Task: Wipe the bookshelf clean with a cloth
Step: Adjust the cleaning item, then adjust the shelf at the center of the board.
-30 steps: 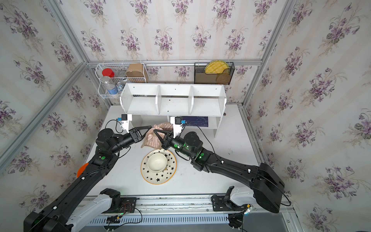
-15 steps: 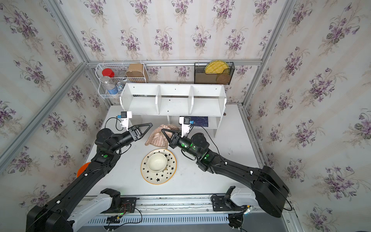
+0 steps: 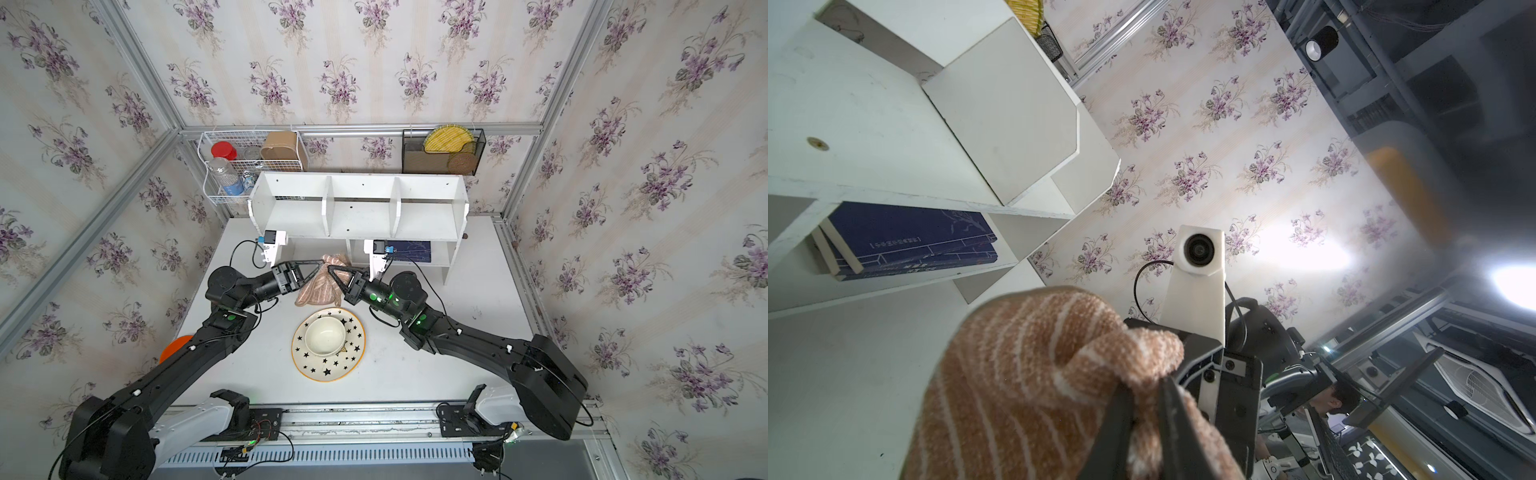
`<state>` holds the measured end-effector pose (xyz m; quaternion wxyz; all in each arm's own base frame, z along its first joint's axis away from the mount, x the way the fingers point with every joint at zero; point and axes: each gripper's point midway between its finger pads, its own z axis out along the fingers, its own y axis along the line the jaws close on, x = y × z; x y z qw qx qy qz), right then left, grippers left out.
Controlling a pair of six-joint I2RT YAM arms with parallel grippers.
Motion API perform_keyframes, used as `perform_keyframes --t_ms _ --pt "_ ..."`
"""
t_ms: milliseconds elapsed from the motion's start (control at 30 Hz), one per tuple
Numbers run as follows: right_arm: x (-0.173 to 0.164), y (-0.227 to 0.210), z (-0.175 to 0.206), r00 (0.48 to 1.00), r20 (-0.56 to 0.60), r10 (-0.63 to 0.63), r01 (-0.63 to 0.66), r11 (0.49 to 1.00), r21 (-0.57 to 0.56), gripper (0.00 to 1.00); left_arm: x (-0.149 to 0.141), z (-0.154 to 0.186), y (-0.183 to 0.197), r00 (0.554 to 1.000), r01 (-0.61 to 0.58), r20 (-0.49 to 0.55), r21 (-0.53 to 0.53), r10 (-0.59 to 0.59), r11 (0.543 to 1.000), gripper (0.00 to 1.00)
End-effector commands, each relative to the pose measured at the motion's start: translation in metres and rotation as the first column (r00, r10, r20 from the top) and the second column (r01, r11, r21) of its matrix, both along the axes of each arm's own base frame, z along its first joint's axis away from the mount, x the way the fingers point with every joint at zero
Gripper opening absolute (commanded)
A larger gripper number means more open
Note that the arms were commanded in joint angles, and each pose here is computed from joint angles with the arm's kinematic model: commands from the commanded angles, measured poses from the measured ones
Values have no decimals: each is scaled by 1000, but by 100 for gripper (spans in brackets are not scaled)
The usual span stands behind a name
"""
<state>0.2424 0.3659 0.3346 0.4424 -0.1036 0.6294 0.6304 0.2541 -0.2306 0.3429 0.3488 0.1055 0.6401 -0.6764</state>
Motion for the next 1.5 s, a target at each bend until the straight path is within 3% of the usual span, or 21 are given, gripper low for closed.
perform_keyframes --t_ms 0,67,100,200,267,367,433,500,533,567,667,767,1033,1200,1333,1467 --pt "1 -5 4 1000 3 -13 13 1000 21 0 -8 15 2 995 -4 95 5 4 1000 0" --pt "3 -9 0 1000 -7 -26 26 1000 8 9 -6 14 4 994 -41 107 39 37 998 0" --pt "6 -13 -1 999 -14 -47 47 999 -6 18 -3 10 7 991 -78 110 69 70 995 0" --pt "22 -30 -12 986 -42 -162 158 984 -81 59 7 9 20 967 -217 165 153 192 964 0" --pt "33 -46 -25 965 -55 -257 243 952 -186 69 15 4 32 940 -323 190 239 282 916 0" --pt "54 -96 -43 883 -42 -467 426 837 -344 85 38 -5 65 851 -525 243 365 466 769 0" --pt "71 -136 -51 829 -62 -556 491 776 -397 90 51 -11 86 789 -613 276 414 549 673 0" --pt "91 -184 -60 747 -75 -660 557 684 -471 91 60 -14 97 761 -645 292 434 580 629 0" --pt "104 -220 -61 683 -56 -728 604 607 -517 95 65 -14 102 749 -658 298 440 592 612 0" --pt "110 -238 -56 651 -21 -759 631 557 -540 99 70 -14 105 742 -664 297 449 601 598 0" --pt "127 -275 -39 569 89 -818 690 416 -593 100 82 -17 110 723 -680 305 474 620 560 0" --pt "146 -306 -35 492 127 -862 699 303 -647 100 90 -14 115 698 -705 325 465 638 535 0" --pt "182 -349 -31 378 194 -905 712 151 -686 97 106 5 123 663 -740 360 444 656 505 0" --pt "207 -344 -39 425 248 -871 681 127 -722 84 112 6 122 672 -732 348 445 654 516 0" --pt "209 -342 -47 447 271 -852 670 118 -733 54 120 7 128 648 -752 355 441 674 491 0" --pt "211 -321 -55 555 256 -792 644 214 -734 28 138 21 127 633 -768 361 405 685 496 0"
